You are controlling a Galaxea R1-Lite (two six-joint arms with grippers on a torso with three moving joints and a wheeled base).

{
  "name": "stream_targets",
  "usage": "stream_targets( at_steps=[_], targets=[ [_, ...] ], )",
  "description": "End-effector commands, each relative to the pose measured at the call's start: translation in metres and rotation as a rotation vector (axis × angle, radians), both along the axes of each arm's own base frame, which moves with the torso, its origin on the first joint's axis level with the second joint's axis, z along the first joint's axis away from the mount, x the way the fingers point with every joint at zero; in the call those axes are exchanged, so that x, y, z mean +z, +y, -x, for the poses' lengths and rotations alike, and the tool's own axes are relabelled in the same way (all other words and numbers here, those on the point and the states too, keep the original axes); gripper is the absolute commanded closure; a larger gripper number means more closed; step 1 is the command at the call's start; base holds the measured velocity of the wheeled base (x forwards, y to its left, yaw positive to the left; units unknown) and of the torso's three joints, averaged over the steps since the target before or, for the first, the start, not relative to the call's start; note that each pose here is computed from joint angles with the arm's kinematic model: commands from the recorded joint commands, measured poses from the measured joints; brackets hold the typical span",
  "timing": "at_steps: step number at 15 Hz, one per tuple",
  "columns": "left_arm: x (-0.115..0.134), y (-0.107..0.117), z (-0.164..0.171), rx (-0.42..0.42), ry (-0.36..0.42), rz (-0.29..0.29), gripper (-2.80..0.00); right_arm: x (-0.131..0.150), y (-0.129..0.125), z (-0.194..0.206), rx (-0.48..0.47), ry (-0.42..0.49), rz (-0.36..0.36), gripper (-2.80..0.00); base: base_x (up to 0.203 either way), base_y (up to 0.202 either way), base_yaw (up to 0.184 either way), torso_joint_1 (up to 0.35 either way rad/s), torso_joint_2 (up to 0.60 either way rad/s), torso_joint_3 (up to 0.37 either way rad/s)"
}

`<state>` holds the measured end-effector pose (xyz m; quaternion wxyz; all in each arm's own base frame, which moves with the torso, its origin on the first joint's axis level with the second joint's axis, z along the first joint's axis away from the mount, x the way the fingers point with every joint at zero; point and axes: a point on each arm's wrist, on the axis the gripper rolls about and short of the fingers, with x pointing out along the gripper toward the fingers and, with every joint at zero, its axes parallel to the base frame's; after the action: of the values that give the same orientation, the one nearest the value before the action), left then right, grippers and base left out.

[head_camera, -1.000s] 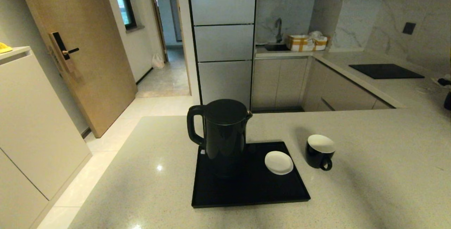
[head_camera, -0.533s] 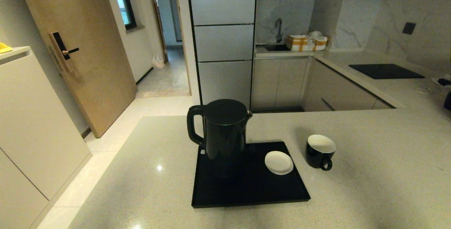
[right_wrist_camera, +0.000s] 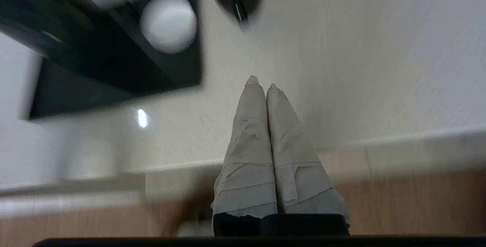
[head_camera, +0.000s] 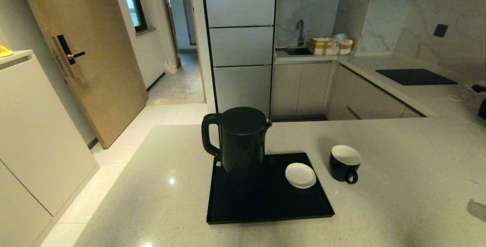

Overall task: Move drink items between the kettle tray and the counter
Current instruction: Return the tea cup to its original position

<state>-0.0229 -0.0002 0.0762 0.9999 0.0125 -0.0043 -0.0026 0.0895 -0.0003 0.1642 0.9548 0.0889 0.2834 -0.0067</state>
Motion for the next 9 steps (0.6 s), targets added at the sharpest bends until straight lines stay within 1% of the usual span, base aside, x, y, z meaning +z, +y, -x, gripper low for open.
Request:
stream_targets(
  at_steps=[1, 3, 5, 6, 7, 9],
  targets=[
    [0.000, 0.000, 0.000, 0.000, 0.001, 0.000, 0.00, -0.051, -0.001, -0.065, -0.003, 0.201, -0.006, 0.00, 0.000, 0.000, 0.000, 0.000, 0.00, 0.000],
    [0.000, 0.000, 0.000, 0.001, 0.001, 0.000, 0.00, -0.086, -0.002, -0.096, -0.006, 0.174, 0.001, 0.00, 0.000, 0.000, 0.000, 0.000, 0.00, 0.000],
    [0.000, 0.000, 0.000, -0.001, 0.001, 0.000, 0.00, -0.128, -0.001, -0.120, -0.029, 0.157, 0.035, 0.00, 0.000, 0.000, 0.000, 0.000, 0.00, 0.000],
    [0.000, 0.000, 0.000, -0.001, 0.001, 0.000, 0.00, -0.146, 0.000, -0.126, -0.050, 0.168, 0.061, -2.80, 0.000, 0.000, 0.000, 0.000, 0.00, 0.000],
    [0.000, 0.000, 0.000, 0.001, 0.001, 0.000, 0.00, -0.161, 0.003, -0.132, -0.072, 0.149, 0.088, -2.80, 0.000, 0.000, 0.000, 0.000, 0.00, 0.000],
    [0.000, 0.000, 0.000, 0.001, 0.001, 0.000, 0.00, -0.173, 0.016, -0.139, -0.078, 0.096, 0.107, -2.80, 0.000, 0.000, 0.000, 0.000, 0.00, 0.000]
  ],
)
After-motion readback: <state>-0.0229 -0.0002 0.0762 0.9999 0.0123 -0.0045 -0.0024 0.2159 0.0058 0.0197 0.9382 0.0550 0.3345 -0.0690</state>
